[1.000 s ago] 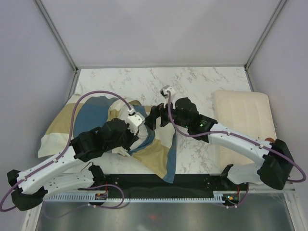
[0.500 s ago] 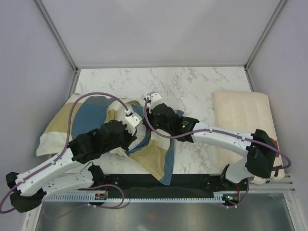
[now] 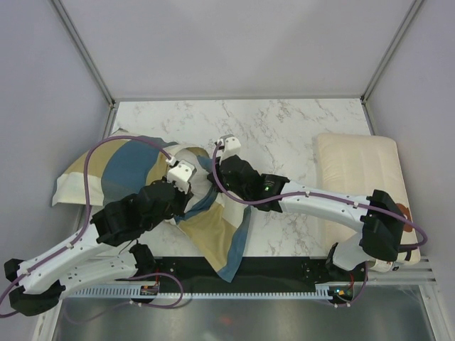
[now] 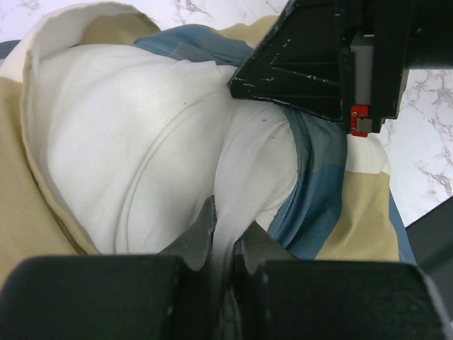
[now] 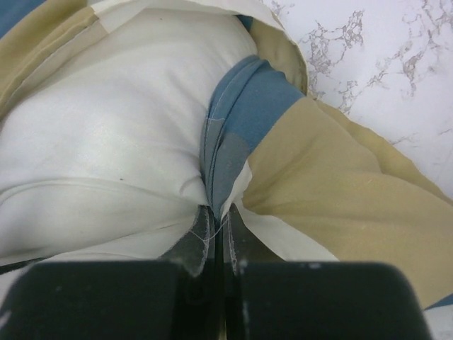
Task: Remove the pillowcase from the pillow
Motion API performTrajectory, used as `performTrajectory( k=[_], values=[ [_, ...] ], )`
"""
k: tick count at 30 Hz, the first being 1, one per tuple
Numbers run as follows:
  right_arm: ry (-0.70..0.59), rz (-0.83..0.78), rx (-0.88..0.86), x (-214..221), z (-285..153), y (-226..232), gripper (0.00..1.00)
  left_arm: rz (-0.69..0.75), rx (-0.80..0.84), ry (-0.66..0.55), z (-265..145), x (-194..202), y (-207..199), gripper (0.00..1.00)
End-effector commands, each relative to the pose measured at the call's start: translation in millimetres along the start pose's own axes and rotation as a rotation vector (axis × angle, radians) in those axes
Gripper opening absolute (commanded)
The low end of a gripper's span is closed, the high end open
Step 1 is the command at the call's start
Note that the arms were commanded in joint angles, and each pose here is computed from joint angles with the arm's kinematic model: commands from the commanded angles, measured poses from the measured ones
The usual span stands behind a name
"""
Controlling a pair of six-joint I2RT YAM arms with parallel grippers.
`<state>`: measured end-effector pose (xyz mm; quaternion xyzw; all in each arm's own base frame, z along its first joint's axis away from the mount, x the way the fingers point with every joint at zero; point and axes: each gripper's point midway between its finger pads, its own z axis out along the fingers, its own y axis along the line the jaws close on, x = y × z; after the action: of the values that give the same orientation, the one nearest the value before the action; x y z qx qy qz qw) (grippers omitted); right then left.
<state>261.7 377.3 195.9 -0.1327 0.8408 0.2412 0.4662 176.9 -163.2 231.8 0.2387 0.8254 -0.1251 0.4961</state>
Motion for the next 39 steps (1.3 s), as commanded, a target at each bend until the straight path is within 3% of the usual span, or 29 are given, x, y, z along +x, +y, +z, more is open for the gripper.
performTrajectory(
  k=[1,15,18,25,29,32,39],
  values=[
    [0.234,-0.254,0.583,74,-23,-165,0.0,-0.15,-0.25,-0.232,-49,-55,61,0.02],
    [0.26,-0.151,0.665,76,-43,-219,0.0,-0.148,-0.273,-0.247,-67,-54,74,0.02],
    [0.269,-0.125,0.601,76,-36,-212,0.0,-0.121,-0.217,-0.224,-61,-48,63,0.02],
    [0.267,0.028,0.208,84,-8,-153,0.01,-0.047,-0.167,-0.135,-35,-28,45,0.02],
    [0.295,0.113,-0.038,86,-7,-104,0.09,-0.002,-0.086,-0.042,-10,-8,21,0.02],
    [0.313,0.103,-0.06,95,-5,-91,0.21,0.019,-0.076,-0.017,2,-1,15,0.02],
    [0.346,0.105,-0.051,114,-8,-81,0.61,0.03,-0.081,-0.022,7,4,15,0.02]
  ],
)
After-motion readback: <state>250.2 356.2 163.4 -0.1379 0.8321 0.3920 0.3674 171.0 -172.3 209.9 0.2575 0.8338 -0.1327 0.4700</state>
